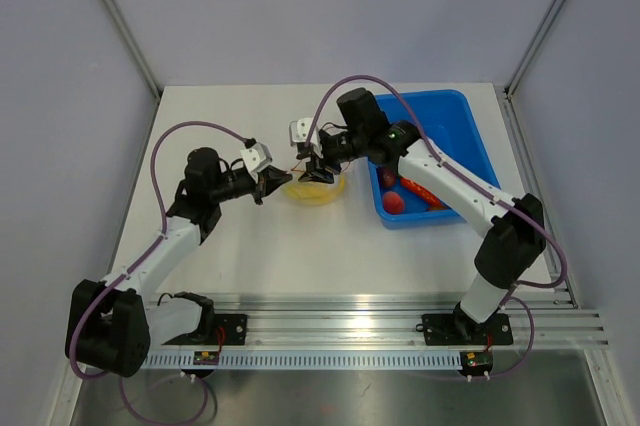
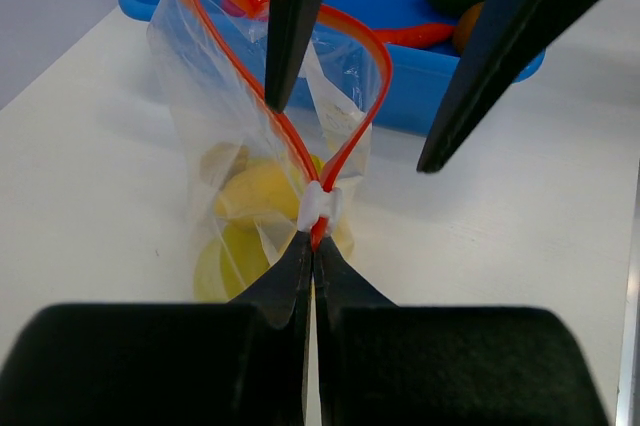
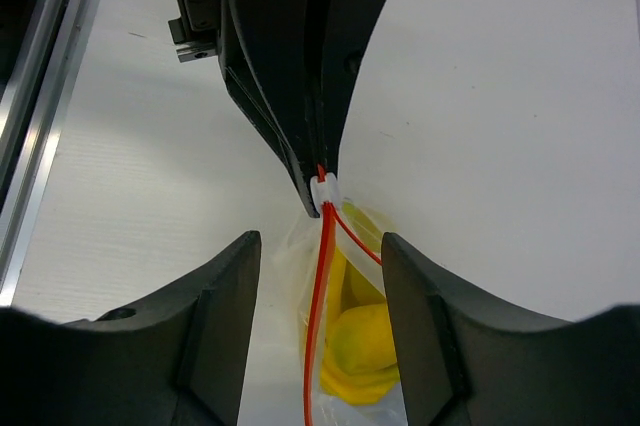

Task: Place the food in the zip-top bag and seal the zipper
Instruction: Zip the zipper food storage bag at the center of the board.

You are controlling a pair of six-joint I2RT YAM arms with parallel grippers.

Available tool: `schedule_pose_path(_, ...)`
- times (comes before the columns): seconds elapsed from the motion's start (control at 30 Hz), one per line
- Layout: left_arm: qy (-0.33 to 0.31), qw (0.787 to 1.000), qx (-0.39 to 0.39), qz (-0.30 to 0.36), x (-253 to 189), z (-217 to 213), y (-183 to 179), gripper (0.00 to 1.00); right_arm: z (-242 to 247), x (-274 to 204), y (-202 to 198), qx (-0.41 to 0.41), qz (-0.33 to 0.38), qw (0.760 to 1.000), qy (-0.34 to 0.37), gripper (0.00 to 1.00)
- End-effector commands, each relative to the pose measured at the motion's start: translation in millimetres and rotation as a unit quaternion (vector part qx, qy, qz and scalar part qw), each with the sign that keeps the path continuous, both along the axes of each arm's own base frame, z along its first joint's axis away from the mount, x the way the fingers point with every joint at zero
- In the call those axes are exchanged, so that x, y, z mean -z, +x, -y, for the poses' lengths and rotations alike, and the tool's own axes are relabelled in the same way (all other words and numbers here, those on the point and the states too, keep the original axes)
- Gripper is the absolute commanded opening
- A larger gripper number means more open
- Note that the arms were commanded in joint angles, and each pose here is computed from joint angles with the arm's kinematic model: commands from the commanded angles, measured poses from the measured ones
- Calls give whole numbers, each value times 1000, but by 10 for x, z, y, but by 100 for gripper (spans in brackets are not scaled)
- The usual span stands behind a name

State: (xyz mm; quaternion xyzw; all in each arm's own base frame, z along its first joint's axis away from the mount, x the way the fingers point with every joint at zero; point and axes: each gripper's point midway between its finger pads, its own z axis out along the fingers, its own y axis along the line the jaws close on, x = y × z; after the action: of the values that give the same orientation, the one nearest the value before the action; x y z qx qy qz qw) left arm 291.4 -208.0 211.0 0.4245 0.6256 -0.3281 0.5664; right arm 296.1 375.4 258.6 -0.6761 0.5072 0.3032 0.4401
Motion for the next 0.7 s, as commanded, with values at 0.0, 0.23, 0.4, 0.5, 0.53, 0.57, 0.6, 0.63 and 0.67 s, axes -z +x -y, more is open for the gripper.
schedule_pose_path(0.0, -16, 999, 19, 44, -292, 43, 42, 0, -162, -108, -93, -38, 17, 999, 11, 59)
schedule_pose_path(0.23, -15, 999, 17, 43, -270, 28, 50, 0, -300, -80, -83, -53, 1, 998, 12, 51)
schedule_pose_path(0.4, -14, 999, 15, 43, -267, 9, 49, 0, -321, -45, -60, -49, -6, 999, 12, 47)
schedule_pose_path(0.5, -14, 999, 14, 43, -269, 1, 49, 0, -341, -40, -59, -48, -11, 999, 13, 41)
schedule_pose_path(0.53, -14, 999, 15, 43, -269, -1, 48, 0, -339, -25, -50, -47, -13, 999, 12, 40)
schedule_pose_path(0.57, -14, 999, 15, 43, -269, -1, 48, 0, -349, -28, -52, -47, -13, 999, 13, 40)
schedule_pose_path(0.6, -14, 999, 14, 43, -269, -6, 51, 0, -352, -27, -49, -47, -14, 999, 13, 40)
schedule_pose_path(0.63, -15, 999, 15, 43, -269, -5, 49, 0, -356, -14, -49, -47, -16, 999, 13, 40)
schedule_pose_path(0.67, -15, 999, 15, 42, -269, -4, 48, 0, -356, -21, -42, -46, -17, 999, 15, 38)
